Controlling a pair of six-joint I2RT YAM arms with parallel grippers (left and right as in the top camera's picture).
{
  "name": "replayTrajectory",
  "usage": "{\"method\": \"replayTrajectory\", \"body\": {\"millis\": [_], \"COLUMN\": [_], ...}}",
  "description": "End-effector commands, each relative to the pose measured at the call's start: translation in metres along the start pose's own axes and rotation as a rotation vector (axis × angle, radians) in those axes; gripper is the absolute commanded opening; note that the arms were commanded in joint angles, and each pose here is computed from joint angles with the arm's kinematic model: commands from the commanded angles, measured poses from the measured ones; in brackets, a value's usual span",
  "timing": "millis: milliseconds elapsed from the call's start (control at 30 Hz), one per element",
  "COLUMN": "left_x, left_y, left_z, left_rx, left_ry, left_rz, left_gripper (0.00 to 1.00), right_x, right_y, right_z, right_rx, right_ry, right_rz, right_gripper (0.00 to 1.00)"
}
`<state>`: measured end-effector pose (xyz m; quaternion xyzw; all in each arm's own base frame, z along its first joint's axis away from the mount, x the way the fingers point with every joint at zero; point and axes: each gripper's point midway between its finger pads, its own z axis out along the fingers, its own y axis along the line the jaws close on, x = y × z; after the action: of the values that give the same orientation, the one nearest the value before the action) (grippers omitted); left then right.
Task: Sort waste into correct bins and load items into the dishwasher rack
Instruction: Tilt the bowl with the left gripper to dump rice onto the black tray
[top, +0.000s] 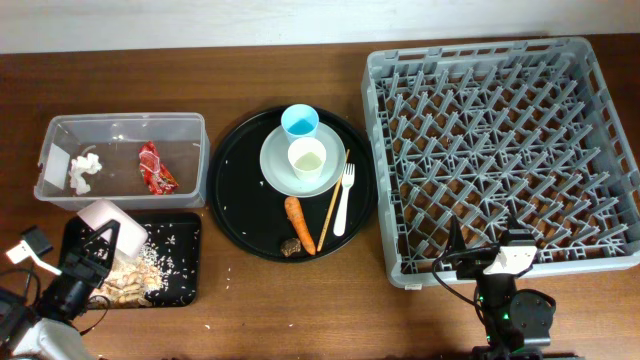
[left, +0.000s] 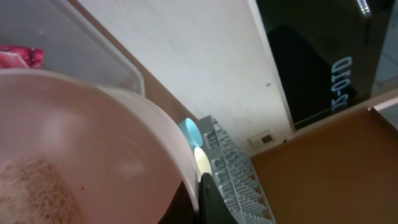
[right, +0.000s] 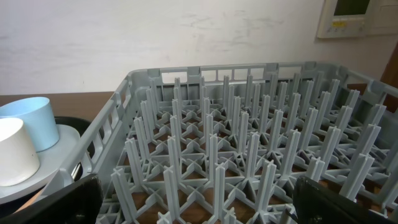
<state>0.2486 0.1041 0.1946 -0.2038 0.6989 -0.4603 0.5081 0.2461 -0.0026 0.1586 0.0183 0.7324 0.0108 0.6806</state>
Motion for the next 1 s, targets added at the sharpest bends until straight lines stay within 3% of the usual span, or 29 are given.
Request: {"method": "replayTrajectory", "body": {"millis": [0, 67, 100, 133, 167, 267, 333, 367, 400, 433, 467, 500, 533, 567, 600, 633, 733, 767, 800, 967], "left_x": [0.007, 0.005, 0.005, 0.004, 0.006, 0.004, 0.002, 0.005, -0.002, 0.002, -0.001, -0.006, -0.003, -0.004, -0.005, -0.001, -0.003, -0.004, -0.002, -0.003], "left_y": [0.007, 0.008, -0.011, -0.004, 0.000, -0.011, 0.015, 0.004, 0.021, 0.027, 0.014, 0.024, 0.017, 0.010, 0.023, 0.008, -0.003, 0.014, -0.006, 0.015], "left_z": [-0.001, -0.001, -0.001, -0.001, -0.001, -0.001, -0.001, 0.000, -0.002, -0.002, 0.000, -0.002, -0.001, 0.001, 0.000, 0.002, 0.002, 0.002, 0.002, 0.003], "left_rx": [-0.041, -0.046, 0.066, 0.025, 0.002, 0.066, -0.076, -0.008, -0.107, -0.139, -0.054, -0.111, -0.069, -0.030, -0.107, -0.016, 0.049, -0.052, 0.070, -0.042], "left_ry": [0.007, 0.006, -0.007, -0.005, 0.000, -0.008, 0.003, 0.002, -0.003, -0.005, -0.004, -0.017, -0.012, -0.004, -0.010, 0.001, 0.004, -0.001, 0.008, 0.001], "left_rz": [-0.014, 0.012, 0.020, 0.067, 0.015, 0.016, -0.041, -0.079, 0.000, -0.125, -0.076, -0.071, -0.118, -0.069, -0.072, -0.101, -0.036, -0.064, -0.046, -0.041], "left_gripper": [0.00, 0.00, 0.00, 0.00, 0.00, 0.01, 0.00, 0.00, 0.00, 0.00, 0.00, 0.00, 0.00, 0.00, 0.00, 0.00, 0.00, 0.00, 0.00, 0.00], "right_x": [0.003, 0.003, 0.003, 0.003, 0.003, 0.003, 0.003, 0.003, 0.003, 0.003, 0.003, 0.003, 0.003, 0.003, 0.003, 0.003, 0.003, 0.003, 0.003, 0.003], "right_y": [-0.003, -0.003, -0.003, -0.003, -0.003, -0.003, -0.003, -0.003, -0.003, -0.003, -0.003, -0.003, -0.003, -0.003, -0.003, -0.003, -0.003, -0.003, -0.003, -0.003], "right_z": [0.000, 0.000, 0.000, 0.000, 0.000, 0.000, 0.000, 0.000, 0.000, 0.000, 0.000, 0.000, 0.000, 0.000, 0.000, 0.000, 0.000, 0.000, 0.000, 0.000], "right_rx": [0.016, 0.016, 0.016, 0.016, 0.016, 0.016, 0.016, 0.016, 0.016, 0.016, 0.016, 0.016, 0.016, 0.016, 0.016, 0.016, 0.016, 0.016, 0.016, 0.016], "right_ry": [0.003, 0.003, 0.003, 0.003, 0.003, 0.003, 0.003, 0.003, 0.003, 0.003, 0.003, 0.003, 0.003, 0.003, 0.003, 0.003, 0.003, 0.003, 0.003, 0.003], "right_rz": [-0.006, -0.006, -0.006, -0.006, -0.006, -0.006, -0.006, -0.006, -0.006, -0.006, -0.006, -0.006, -0.006, -0.006, -0.006, -0.006, -0.006, -0.006, -0.006, -0.006], "right_gripper": [0.99, 0.99, 0.99, 0.99, 0.99, 0.99, 0.99, 0.99, 0.99, 0.99, 0.99, 0.99, 0.99, 0.99, 0.99, 0.99, 0.99, 0.99, 0.99, 0.99]}}
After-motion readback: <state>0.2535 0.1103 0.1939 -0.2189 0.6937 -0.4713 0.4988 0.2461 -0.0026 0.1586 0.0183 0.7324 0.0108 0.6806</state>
